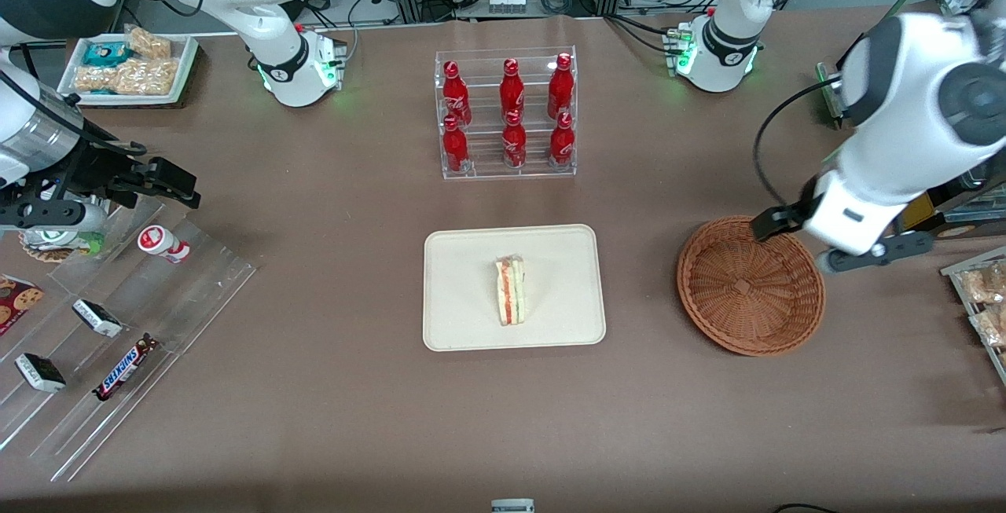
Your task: Place sandwich from basket to tray
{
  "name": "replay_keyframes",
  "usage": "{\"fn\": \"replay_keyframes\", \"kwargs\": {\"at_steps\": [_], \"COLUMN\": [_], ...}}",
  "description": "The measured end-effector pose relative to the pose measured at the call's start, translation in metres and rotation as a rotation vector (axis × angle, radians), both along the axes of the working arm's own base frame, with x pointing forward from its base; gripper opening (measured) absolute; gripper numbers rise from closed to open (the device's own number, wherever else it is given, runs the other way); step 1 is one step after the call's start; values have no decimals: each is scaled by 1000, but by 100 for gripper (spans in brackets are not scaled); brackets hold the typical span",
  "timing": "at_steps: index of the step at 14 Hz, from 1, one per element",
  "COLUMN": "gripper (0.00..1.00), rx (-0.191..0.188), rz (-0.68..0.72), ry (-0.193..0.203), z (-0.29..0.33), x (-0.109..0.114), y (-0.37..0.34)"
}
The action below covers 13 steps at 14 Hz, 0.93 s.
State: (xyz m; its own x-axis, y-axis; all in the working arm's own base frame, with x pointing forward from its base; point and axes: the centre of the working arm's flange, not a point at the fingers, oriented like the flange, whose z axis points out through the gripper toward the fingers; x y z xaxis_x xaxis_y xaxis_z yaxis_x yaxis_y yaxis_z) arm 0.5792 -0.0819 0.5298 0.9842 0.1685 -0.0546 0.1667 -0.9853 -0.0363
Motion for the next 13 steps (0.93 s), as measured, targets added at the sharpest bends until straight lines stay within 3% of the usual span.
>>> {"fn": "replay_keyframes", "kwargs": {"at_steps": [7, 13], "gripper": [100, 100], "rx": [-27, -32], "rz": [-223, -301], "ry": [-18, -10], "z": [75, 77], "x": [-39, -39], "y": [39, 51]}}
